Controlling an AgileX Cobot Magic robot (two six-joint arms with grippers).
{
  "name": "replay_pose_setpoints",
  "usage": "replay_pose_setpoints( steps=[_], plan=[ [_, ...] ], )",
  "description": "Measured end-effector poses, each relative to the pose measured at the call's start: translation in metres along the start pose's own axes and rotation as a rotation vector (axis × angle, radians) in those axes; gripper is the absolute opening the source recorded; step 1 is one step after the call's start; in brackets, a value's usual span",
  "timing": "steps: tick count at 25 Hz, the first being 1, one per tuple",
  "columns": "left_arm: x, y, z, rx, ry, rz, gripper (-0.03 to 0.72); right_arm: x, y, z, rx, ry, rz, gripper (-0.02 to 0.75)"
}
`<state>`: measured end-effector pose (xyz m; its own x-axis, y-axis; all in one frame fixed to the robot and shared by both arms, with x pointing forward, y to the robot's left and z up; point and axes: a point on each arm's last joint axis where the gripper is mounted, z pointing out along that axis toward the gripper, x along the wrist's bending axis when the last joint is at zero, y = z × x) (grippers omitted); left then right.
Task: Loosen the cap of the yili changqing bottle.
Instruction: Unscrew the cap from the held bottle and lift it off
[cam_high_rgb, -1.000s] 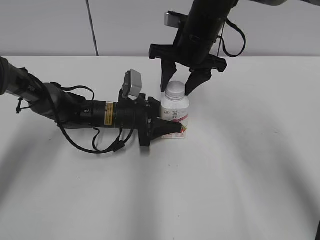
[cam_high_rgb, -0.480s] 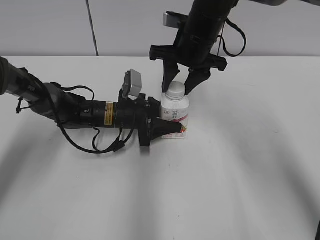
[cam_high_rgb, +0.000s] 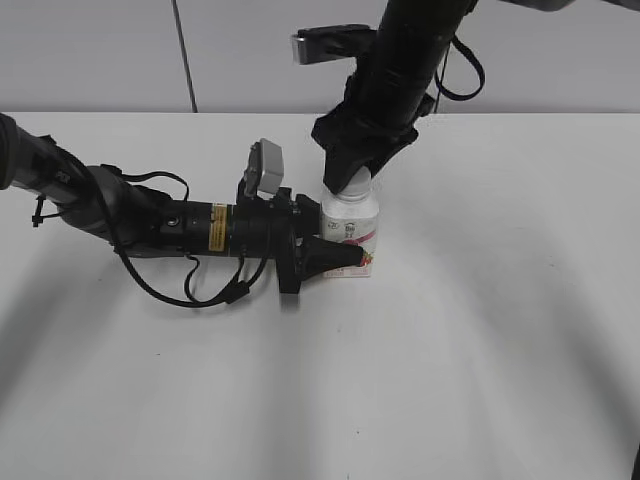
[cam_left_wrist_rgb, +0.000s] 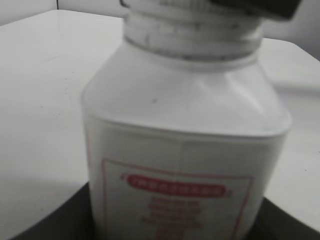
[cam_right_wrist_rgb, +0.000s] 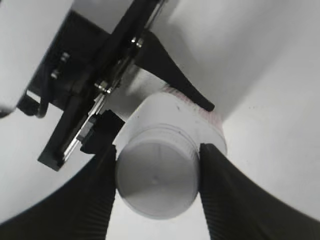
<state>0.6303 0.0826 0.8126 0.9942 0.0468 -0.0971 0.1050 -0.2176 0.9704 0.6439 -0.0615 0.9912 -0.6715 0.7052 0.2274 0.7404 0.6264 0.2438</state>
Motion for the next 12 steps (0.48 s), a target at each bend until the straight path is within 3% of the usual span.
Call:
replay_pose_setpoints(
  steps=[8,12],
  plan=[
    [0.0,-0.0001,0.0,0.001,0.0,0.0,0.391,0.0002,0.0001,0.0,-0.001,0.002,-0.474,0.396],
    [0.0001,0.0001,0.0,0.001,0.0,0.001,0.391,0.0003,0.0001,0.0,-0.002,0.003,-0.633,0.396]
  ],
)
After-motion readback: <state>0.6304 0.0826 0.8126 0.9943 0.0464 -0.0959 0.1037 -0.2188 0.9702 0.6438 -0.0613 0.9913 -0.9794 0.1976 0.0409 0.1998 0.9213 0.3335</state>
